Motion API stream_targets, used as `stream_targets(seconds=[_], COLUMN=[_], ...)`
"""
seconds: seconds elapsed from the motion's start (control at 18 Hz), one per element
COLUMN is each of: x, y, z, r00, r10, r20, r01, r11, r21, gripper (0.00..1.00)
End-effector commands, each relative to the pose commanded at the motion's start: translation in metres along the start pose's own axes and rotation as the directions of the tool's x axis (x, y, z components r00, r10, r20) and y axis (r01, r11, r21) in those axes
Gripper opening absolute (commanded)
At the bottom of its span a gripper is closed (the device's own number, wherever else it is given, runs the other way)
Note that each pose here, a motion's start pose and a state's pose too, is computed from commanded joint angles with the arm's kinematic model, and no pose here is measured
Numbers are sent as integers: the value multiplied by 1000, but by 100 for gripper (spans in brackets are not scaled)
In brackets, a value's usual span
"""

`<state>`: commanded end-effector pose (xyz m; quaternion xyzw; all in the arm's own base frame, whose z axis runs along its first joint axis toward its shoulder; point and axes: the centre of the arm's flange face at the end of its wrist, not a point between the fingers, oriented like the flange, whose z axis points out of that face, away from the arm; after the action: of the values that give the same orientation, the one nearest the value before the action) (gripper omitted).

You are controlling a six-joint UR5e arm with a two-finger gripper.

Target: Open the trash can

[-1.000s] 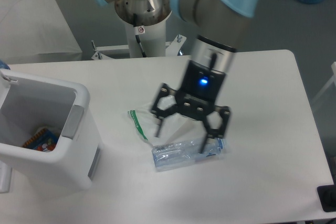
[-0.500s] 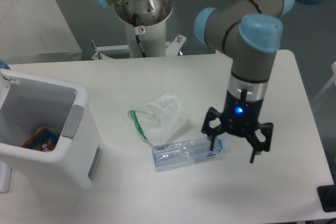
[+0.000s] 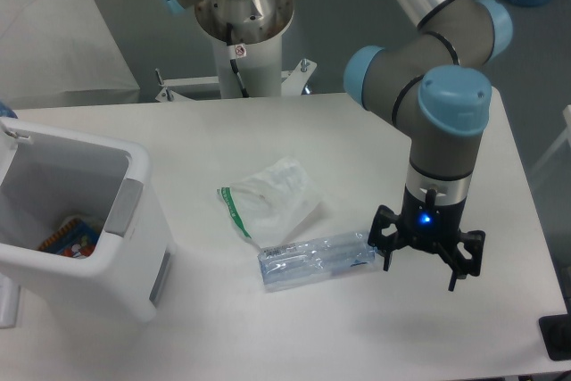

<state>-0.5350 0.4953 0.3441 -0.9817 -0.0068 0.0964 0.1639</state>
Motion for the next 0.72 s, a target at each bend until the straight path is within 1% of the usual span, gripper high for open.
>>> stream_targets(seconds=[0.33, 0.44, 0.56, 0.72], x=[2, 0, 1, 1], y=[-1, 0, 4, 10], z=[11, 8, 11, 16], r00=[1000, 997, 989, 971], r10=[9, 78, 144, 237], r20=[-14, -9, -25, -33], r01=[-9, -79, -145, -239], r11=[1000, 996, 988, 965], r21=[-10, -29, -59, -105], gripper=[100, 100, 100, 100])
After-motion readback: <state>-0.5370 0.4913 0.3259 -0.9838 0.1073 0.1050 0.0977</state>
